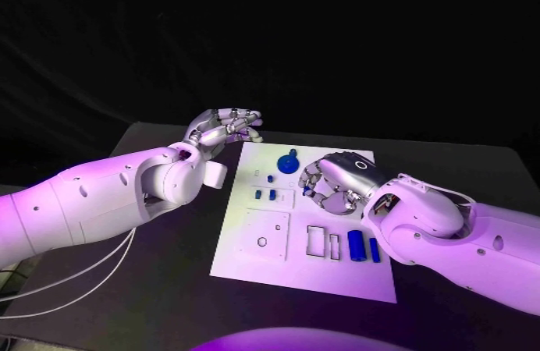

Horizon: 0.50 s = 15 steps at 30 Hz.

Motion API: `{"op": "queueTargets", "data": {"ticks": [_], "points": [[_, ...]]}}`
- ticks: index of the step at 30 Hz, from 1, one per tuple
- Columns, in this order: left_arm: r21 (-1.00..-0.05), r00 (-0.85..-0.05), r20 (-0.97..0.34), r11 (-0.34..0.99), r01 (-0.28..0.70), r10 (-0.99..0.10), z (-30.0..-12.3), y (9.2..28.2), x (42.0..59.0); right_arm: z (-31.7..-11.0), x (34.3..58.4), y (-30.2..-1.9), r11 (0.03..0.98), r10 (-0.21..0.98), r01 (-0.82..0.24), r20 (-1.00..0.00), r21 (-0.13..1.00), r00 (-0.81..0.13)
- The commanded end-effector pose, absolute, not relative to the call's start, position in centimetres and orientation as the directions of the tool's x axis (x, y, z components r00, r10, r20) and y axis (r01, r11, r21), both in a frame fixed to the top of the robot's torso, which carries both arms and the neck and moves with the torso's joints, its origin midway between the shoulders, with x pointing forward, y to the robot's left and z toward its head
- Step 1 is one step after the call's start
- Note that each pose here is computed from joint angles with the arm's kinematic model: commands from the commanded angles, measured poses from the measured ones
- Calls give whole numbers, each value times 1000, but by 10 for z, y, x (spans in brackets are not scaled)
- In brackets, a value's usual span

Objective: Assemble the parts on the task board

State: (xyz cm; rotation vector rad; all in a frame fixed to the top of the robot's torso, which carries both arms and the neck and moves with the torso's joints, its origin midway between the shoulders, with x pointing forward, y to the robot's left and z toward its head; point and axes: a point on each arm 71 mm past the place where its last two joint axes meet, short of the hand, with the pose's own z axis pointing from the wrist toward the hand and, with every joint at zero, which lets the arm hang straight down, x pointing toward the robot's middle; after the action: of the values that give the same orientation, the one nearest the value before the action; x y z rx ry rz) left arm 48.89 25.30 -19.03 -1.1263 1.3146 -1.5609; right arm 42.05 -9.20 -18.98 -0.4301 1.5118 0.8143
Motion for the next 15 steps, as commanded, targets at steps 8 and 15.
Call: {"op": "queueTargets", "data": {"ticks": [8, 15], "points": [[-987, -299, 145, -161, 30, -943, -190, 243, 490, -220, 409, -63, 616, 215, -735, -959, 282, -187], [-986, -305, 147, -163, 27, -941, -191, 236, 491, -235, 404, -54, 606, 199, -741, -957, 288, -209]]}}
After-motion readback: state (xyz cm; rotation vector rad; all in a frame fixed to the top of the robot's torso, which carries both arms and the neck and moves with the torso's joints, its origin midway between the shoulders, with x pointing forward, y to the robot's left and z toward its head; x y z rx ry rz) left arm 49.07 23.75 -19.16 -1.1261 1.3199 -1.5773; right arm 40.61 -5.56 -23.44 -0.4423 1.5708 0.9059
